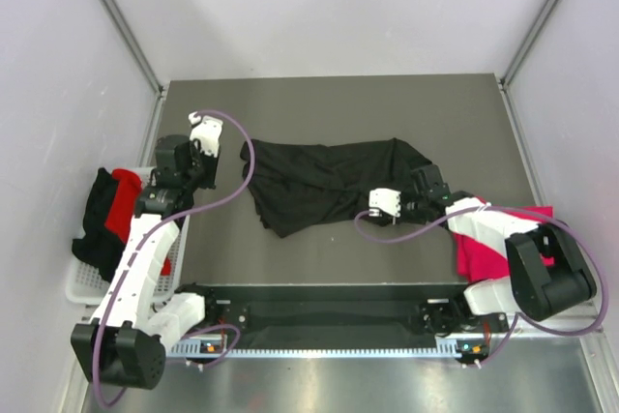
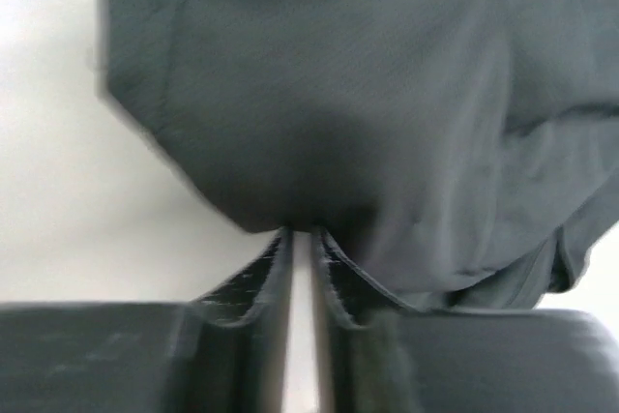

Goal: Fold and stack the t-shirts
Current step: Flatten the tshirt out

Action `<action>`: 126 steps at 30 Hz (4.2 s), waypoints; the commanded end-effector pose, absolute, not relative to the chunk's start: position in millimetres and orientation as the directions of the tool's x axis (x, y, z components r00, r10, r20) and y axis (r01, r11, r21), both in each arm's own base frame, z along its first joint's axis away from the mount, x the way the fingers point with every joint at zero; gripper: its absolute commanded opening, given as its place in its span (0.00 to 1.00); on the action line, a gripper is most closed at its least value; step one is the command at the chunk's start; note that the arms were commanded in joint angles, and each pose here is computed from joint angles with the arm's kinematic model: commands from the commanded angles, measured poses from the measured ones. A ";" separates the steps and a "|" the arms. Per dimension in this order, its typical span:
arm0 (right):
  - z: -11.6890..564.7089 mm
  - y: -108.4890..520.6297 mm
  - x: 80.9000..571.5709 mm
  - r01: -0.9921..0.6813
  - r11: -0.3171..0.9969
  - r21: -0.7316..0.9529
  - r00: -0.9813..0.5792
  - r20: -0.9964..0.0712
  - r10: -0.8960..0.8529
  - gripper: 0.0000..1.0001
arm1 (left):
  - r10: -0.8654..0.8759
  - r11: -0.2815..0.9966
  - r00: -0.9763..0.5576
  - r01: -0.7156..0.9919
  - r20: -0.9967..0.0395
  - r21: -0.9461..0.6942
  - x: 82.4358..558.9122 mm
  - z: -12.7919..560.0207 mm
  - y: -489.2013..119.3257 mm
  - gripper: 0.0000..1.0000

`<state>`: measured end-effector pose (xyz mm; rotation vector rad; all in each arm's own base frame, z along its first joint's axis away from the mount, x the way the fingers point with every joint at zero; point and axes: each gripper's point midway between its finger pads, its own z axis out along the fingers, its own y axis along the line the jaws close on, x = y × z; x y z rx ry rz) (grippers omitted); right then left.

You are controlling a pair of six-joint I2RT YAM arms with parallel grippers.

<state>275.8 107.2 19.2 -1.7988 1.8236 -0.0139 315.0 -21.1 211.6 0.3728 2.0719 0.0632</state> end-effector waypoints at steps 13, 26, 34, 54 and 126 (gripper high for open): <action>139.1 118.4 270.4 -0.844 0.185 -0.503 0.102 -0.489 -0.866 0.00 | 0.260 0.943 -0.389 0.300 -0.884 0.145 307.5 235.5 -37.4 0.27; 109.0 139.8 262.1 -0.928 0.234 -0.290 -0.031 -0.568 -0.823 0.36 | 0.238 0.899 -0.608 0.433 -0.758 -0.066 314.8 186.5 -74.7 0.43; 87.7 150.2 266.8 -0.949 0.215 -0.229 -0.046 -0.575 -0.817 0.42 | 0.252 0.913 -0.710 0.400 -0.658 -0.082 377.4 143.0 -73.7 0.41; 6.0 157.6 278.3 -0.973 0.200 -0.111 -0.118 -0.507 -0.854 0.37 | 0.242 0.912 -0.669 0.404 -0.703 -0.071 362.7 157.1 -73.7 0.41; 141.4 129.9 396.5 -0.728 0.655 -0.203 -0.322 -0.742 -0.588 0.11 | 0.280 0.886 -0.797 0.429 -0.536 -0.174 516.2 62.5 -121.9 0.00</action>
